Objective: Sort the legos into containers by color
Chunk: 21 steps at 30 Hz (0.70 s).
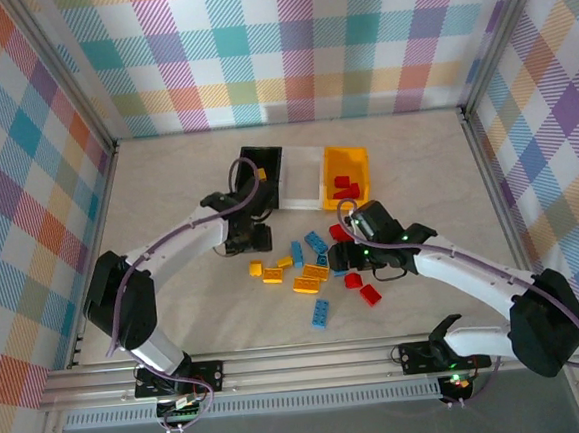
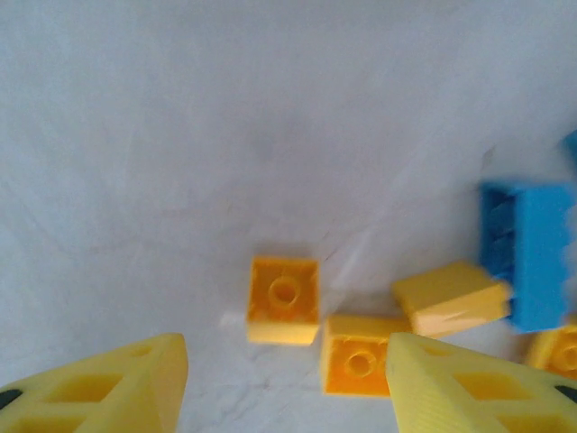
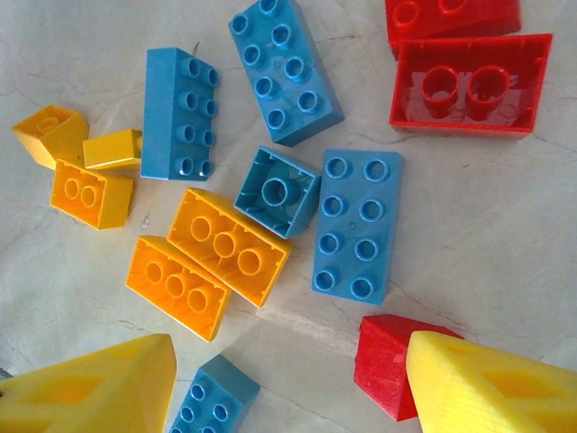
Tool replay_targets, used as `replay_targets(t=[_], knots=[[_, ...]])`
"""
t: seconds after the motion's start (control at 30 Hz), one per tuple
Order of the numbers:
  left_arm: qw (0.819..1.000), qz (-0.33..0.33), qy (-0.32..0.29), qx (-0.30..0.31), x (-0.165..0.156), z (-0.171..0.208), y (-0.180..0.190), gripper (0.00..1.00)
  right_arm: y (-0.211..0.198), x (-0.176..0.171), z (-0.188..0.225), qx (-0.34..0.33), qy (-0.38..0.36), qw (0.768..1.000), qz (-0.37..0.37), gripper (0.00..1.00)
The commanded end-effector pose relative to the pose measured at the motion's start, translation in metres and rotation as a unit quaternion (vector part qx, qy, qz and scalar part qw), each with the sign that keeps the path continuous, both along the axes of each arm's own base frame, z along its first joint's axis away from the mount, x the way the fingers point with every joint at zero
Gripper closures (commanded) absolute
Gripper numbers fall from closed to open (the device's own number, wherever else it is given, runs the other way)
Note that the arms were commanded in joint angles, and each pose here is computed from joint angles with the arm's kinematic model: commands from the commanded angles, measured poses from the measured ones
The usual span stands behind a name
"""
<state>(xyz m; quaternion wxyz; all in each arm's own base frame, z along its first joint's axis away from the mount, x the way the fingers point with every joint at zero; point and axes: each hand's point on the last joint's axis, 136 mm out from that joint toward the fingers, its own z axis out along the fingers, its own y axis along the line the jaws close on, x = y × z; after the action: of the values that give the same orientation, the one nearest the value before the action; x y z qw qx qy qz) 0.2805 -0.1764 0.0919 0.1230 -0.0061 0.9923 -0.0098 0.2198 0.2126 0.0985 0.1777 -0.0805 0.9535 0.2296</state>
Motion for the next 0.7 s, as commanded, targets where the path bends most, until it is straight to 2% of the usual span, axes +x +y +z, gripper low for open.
replay_targets(t=[0.0, 0.47, 0.67], knots=[[1.0, 0.024, 0.006, -0.015, -0.006, -0.018, 0.002, 0.4, 0.008, 0.0, 0.002, 0.01, 0.0, 1.0, 0.001, 0.31], [0.999, 0.017, 0.028, -0.037, -0.006, -0.053, -0.012, 0.42, 0.01, -0.005, -0.001, -0.003, 0.002, 1.0, 0.002, 0.31], [0.999, 0.019, 0.04, -0.019, -0.01, -0.062, -0.006, 0.45, 0.01, -0.005, -0.001, -0.007, 0.001, 1.0, 0.002, 0.31]])
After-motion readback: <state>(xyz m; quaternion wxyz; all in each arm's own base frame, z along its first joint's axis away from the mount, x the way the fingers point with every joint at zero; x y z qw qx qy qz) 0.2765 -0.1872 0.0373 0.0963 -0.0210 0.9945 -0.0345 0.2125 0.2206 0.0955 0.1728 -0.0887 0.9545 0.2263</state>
